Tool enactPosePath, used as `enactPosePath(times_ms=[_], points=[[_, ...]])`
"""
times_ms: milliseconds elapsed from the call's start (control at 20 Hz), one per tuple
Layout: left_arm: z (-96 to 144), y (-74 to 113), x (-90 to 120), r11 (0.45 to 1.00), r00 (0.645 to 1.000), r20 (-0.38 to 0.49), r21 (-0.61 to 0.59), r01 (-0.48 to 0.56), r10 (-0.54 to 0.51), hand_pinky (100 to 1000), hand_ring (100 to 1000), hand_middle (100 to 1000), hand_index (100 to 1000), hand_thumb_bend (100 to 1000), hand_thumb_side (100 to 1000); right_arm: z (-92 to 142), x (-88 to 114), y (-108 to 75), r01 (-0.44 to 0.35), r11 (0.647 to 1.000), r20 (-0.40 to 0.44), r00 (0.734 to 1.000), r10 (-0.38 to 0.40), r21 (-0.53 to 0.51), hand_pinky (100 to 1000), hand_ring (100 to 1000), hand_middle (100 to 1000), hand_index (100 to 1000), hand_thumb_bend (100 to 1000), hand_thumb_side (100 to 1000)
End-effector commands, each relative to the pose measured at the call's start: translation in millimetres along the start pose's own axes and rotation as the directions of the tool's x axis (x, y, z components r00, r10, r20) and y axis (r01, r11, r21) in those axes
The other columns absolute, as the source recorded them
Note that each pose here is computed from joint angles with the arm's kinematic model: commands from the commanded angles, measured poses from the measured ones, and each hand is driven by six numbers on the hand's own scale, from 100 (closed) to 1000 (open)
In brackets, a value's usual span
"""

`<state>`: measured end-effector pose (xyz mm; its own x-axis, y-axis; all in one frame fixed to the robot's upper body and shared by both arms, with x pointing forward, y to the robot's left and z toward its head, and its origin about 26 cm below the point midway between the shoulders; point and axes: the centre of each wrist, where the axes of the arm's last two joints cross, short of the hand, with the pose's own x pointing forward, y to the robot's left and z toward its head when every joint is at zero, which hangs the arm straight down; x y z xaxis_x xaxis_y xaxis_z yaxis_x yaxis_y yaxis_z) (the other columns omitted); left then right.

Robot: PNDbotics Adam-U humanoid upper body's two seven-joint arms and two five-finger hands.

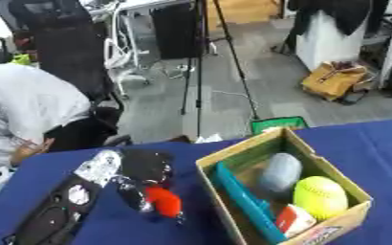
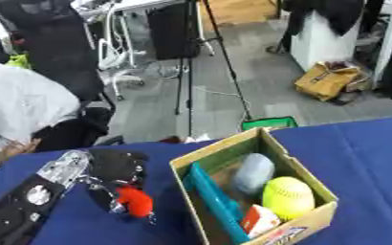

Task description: Pick up objects on the table and place them in the box.

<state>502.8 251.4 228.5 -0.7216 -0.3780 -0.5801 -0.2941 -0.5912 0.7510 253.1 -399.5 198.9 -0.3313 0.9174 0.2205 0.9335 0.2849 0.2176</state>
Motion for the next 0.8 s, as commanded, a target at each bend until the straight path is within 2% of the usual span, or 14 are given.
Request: enactPosePath(times_ms=[50, 450, 800], points=[[8.9, 14.6, -13.0, 1.000, 0.999, -0.032, 0.015, 0.028, -0.027, 1000, 732, 458, 613, 368, 474, -10.9, -0.4, -2.5, 0.017, 0.999, 0.048, 0.999, -0.016, -0.029, 743, 683, 562, 576, 100, 540], [10.4, 17.6, -15.1, 1.000, 0.999, -0.044, 0.011, 0.024, -0.024, 1000, 729, 451, 597, 382, 419, -11.5, -1.5, -4.1, 0.010, 1.000, 0.048, 0.999, -0.009, -0.028, 750, 686, 562, 576, 100, 530], [11.8, 21.3, -17.4, 1.000, 0.998, -0.057, 0.012, 0.020, -0.019, 1000, 727, 446, 588, 374, 410, -12.1, -2.5, -5.6, 0.005, 1.000, 0.048, 0.999, -0.004, -0.026, 753, 687, 562, 576, 100, 524]])
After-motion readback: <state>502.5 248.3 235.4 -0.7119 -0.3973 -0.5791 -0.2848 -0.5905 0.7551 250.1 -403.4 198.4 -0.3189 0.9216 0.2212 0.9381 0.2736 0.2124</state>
